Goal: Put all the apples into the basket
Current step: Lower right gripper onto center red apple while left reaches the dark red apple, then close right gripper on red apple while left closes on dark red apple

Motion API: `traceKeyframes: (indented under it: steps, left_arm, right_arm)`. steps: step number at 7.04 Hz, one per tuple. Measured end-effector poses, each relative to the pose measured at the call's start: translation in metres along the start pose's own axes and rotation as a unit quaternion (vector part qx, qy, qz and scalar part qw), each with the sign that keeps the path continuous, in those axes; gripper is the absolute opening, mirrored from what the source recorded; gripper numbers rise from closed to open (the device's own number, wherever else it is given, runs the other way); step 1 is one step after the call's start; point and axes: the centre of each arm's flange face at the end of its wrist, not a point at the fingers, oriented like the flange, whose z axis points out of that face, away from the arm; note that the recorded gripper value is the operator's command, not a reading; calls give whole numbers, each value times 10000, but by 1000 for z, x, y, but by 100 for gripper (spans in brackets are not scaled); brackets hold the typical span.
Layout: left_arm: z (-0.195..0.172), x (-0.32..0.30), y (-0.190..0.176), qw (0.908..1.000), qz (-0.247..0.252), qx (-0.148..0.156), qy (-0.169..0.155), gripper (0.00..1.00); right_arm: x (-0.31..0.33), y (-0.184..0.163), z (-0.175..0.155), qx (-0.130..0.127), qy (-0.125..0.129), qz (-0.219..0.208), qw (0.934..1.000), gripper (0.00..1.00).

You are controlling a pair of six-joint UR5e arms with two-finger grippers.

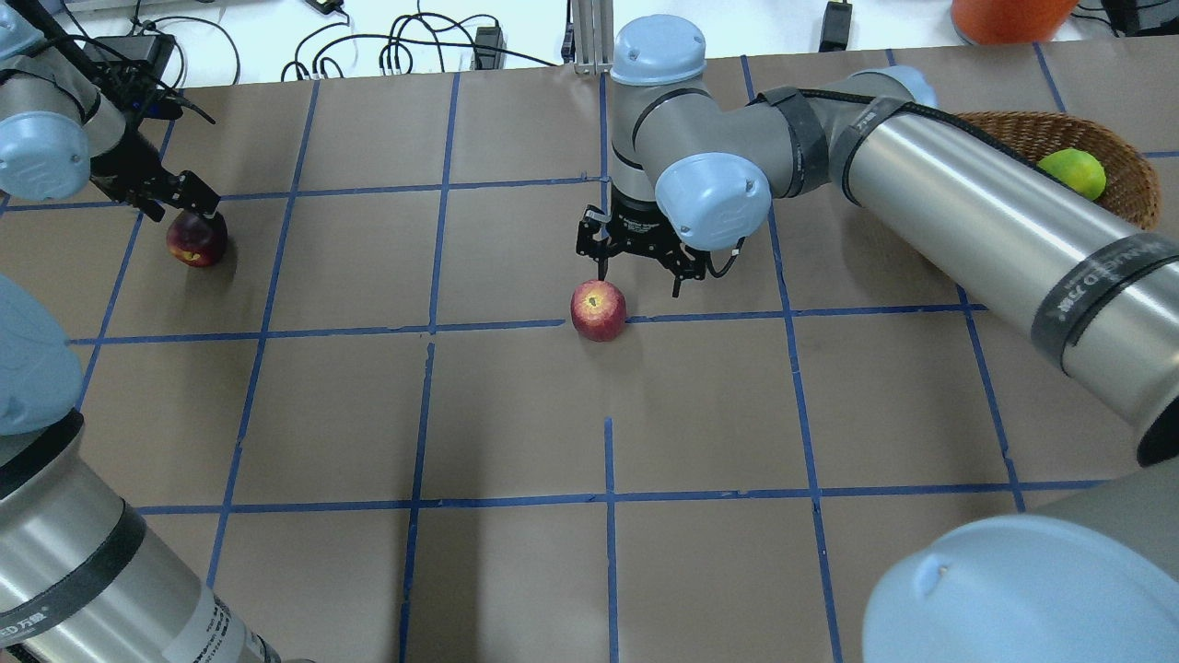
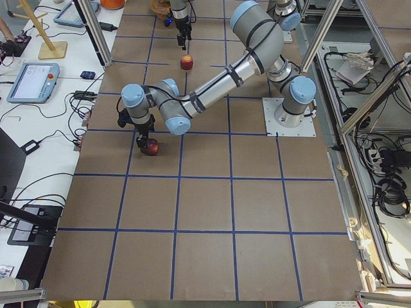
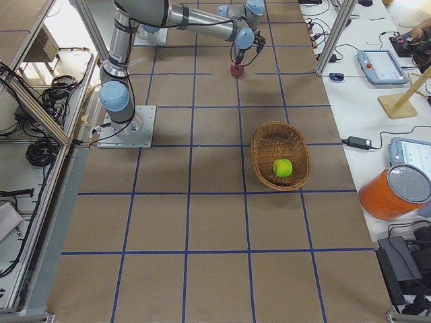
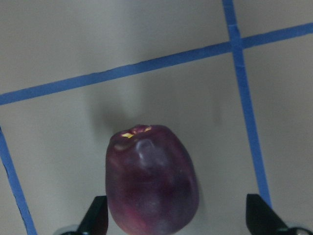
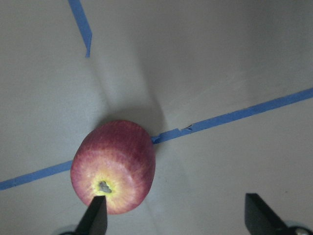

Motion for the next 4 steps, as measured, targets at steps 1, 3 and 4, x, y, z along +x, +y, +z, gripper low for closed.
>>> traceKeyframes:
  steps: [1,3,4]
  left_arm:
    - [17,-4,-1,10000,-11,-75,-1,100]
    - [41,-9,-4,9998,-24,-167,45,49]
    - [42,-10,-5,9998,-20,-167,54,38]
  right_arm:
    - [-7,3,9,-107,-122,-19,9999,100]
    - [-18,3,20,-208,-342,-88,9992,100]
    - [-21,2,24,-240,-421,-118,9988,100]
